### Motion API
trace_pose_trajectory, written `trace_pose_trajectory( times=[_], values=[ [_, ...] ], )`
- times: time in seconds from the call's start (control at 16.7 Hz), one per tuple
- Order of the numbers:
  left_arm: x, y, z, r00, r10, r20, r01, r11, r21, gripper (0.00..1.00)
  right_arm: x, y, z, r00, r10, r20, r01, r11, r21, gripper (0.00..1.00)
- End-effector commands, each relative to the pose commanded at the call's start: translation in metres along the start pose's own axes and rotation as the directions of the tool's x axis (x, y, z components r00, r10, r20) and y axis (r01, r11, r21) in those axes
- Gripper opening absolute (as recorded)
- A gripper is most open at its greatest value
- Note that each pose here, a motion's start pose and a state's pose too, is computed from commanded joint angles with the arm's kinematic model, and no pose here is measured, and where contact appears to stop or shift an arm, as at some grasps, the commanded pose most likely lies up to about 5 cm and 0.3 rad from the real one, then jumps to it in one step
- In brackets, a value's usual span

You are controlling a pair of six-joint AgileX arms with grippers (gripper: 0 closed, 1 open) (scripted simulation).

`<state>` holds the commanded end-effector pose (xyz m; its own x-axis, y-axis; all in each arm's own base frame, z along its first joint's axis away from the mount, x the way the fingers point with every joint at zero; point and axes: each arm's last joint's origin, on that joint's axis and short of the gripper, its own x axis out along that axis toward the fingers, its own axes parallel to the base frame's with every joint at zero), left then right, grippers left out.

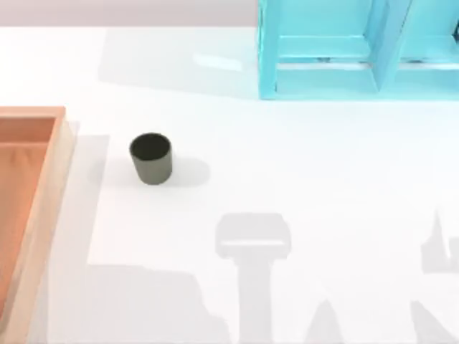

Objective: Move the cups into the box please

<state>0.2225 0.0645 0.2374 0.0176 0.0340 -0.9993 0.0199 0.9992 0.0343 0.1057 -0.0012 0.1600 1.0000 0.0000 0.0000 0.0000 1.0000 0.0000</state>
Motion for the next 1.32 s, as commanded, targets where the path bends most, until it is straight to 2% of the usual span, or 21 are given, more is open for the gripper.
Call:
trace_pose_trajectory(
  times=[0.24, 0.48, 1.26, 1.32],
  values=[
    [0.024, 0.003, -0.003, 1.000, -0.003, -0.007, 0.003, 1.000, 0.000, 0.00, 0.000, 0.000, 0.000, 1.000, 0.000, 0.000, 0.000, 1.000, 0.000, 1.00],
    [0.024, 0.003, -0.003, 1.000, -0.003, -0.008, 0.003, 1.000, 0.000, 0.00, 0.000, 0.000, 0.000, 1.000, 0.000, 0.000, 0.000, 1.000, 0.000, 1.00],
    [0.024, 0.003, -0.003, 1.000, -0.003, -0.008, 0.003, 1.000, 0.000, 0.98, 0.000, 0.000, 0.000, 1.000, 0.000, 0.000, 0.000, 1.000, 0.000, 1.00],
    [0.024, 0.003, -0.003, 1.000, -0.003, -0.008, 0.003, 1.000, 0.000, 1.00, 0.000, 0.000, 0.000, 1.000, 0.000, 0.000, 0.000, 1.000, 0.000, 1.00]
  ],
)
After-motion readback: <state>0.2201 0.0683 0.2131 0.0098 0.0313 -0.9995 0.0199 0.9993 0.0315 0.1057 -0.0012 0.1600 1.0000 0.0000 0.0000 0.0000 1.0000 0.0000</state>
